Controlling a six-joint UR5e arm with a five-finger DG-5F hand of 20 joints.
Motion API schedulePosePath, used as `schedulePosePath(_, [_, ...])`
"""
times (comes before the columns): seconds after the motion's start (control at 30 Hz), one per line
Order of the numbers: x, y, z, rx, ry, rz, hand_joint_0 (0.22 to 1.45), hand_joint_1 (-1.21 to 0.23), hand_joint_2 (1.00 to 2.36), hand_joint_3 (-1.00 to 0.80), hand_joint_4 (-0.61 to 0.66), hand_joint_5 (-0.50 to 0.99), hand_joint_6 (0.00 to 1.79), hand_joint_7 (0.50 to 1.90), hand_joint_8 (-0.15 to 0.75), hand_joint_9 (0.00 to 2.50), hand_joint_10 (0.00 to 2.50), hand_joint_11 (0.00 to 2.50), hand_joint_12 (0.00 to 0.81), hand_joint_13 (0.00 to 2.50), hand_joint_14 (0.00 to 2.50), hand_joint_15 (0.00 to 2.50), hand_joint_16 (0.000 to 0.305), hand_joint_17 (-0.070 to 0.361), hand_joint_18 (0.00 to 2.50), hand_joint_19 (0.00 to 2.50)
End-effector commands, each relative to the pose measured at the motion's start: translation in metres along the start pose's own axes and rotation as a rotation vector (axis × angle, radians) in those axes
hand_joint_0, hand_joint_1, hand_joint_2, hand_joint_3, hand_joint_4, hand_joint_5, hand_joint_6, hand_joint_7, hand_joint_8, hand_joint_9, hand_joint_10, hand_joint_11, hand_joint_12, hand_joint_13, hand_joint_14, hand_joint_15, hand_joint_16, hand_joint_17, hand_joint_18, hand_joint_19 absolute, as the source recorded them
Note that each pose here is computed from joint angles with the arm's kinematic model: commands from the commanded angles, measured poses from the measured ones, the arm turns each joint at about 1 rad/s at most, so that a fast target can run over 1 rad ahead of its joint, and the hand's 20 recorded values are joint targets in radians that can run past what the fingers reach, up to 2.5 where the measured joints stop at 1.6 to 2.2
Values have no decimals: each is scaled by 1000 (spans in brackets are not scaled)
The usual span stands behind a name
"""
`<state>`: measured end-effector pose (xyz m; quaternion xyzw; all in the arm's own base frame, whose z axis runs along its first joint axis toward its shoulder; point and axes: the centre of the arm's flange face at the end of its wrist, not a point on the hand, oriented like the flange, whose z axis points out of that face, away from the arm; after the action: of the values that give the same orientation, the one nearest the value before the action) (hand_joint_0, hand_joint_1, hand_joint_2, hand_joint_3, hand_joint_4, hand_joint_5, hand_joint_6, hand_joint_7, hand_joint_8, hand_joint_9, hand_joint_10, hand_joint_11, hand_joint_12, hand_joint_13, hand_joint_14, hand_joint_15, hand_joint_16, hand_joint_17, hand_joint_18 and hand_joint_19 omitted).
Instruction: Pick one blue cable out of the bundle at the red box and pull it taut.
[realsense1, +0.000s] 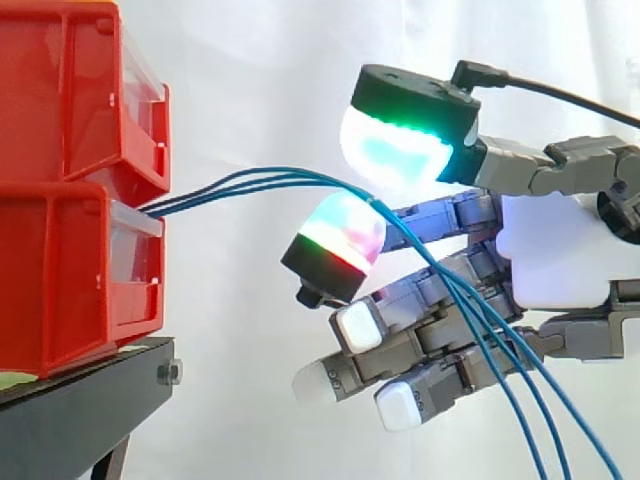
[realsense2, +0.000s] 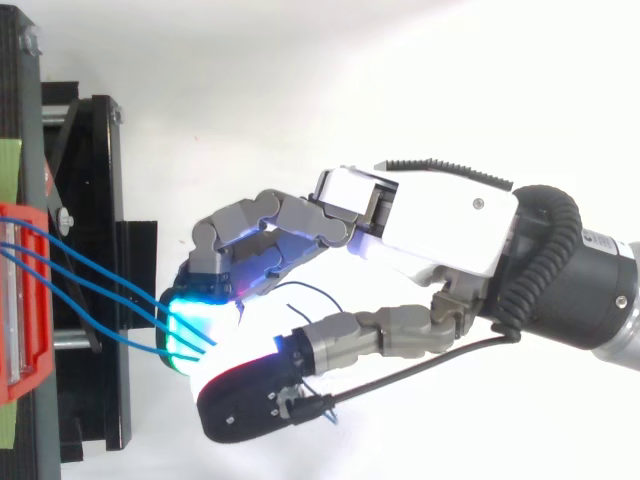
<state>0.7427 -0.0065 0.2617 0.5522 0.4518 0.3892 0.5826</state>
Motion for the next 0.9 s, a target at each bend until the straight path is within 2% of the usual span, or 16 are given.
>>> schedulePosePath(0.0, [0,0,0,0,0,0,521,-571,1000,-500,237,-170,842,1062,410,840,16,762,455,546,9,298,64,143,750,455])
schedulePosePath(0.17, [0,-1,0,2,0,-3,512,-554,1000,-500,244,-168,829,1080,417,834,15,754,458,544,8,291,64,145,745,460])
schedulePosePath(0.4, [1,-1,0,1,2,-3,587,-768,1002,-470,246,-181,852,1209,393,832,17,792,437,549,9,294,60,135,744,458])
schedulePosePath(0.5, [0,0,0,0,0,-2,629,-808,1007,-420,244,-183,874,1180,392,832,15,798,431,555,9,294,59,133,751,452])
schedulePosePath(0.7, [0,-1,0,2,0,-3,633,-770,1017,-277,248,-172,888,1222,391,854,17,790,428,569,9,290,59,133,775,462])
schedulePosePath(0.77, [0,0,0,0,0,-2,653,-779,1017,-275,224,-173,890,1221,396,852,16,819,429,569,9,291,59,133,776,454])
schedulePosePath(0.87, [1,0,0,0,2,-2,727,-869,1013,-353,133,-185,898,1150,383,829,17,827,421,565,9,273,58,130,782,409])
